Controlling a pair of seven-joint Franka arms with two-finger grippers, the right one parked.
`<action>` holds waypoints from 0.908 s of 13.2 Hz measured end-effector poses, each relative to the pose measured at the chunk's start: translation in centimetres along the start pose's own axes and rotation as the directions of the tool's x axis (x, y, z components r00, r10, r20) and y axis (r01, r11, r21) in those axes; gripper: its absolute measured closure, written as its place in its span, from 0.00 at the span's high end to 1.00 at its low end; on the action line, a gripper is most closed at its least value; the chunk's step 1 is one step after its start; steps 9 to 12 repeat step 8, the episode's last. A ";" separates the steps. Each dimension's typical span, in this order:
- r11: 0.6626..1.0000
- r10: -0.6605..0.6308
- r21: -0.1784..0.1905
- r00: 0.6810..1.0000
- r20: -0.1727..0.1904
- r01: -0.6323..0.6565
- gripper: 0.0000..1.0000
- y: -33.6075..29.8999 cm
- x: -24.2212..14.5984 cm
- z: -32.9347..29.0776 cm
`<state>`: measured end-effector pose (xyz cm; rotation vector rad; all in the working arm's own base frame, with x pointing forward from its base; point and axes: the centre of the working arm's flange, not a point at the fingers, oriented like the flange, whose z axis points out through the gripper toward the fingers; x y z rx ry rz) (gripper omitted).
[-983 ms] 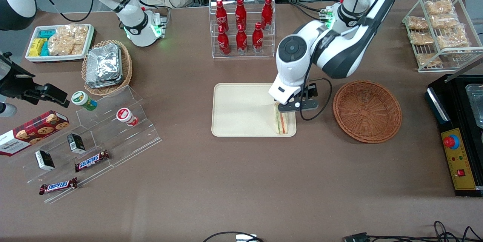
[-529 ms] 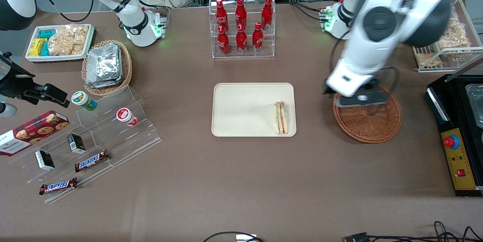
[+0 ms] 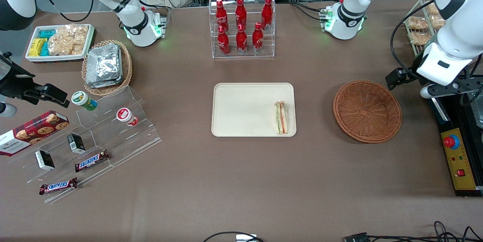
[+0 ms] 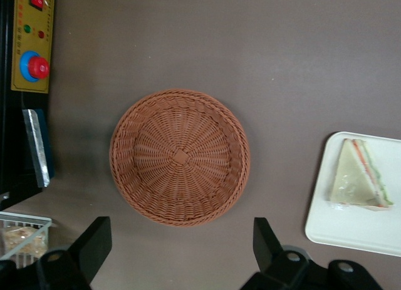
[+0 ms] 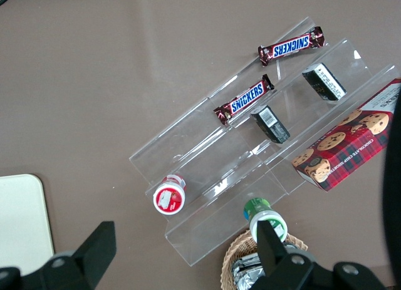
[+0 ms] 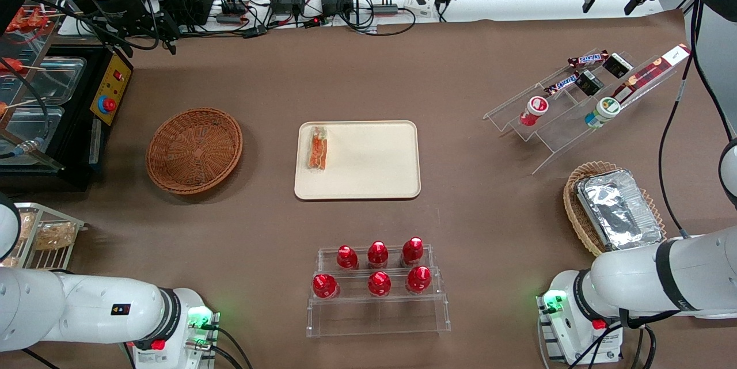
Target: Place sandwich from basket to tray
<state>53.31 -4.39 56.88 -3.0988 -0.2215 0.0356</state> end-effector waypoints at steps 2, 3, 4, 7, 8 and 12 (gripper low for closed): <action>0.999 -0.007 -0.048 1.000 -0.001 0.007 1.00 -1.8 0.3 -0.6; 0.998 0.003 -0.056 1.000 -0.009 -0.003 1.00 -2.6 0.4 -1.1; 0.998 0.011 -0.058 1.000 -0.016 -0.012 1.00 -3.0 0.4 -1.7; 0.998 0.021 -0.060 0.999 -0.029 -0.022 1.00 -2.8 0.4 -2.7; 0.998 0.024 -0.060 0.999 -0.030 -0.026 1.00 -2.6 0.4 -2.8; 0.998 0.024 -0.060 0.999 -0.030 -0.026 1.00 -2.6 0.4 -2.8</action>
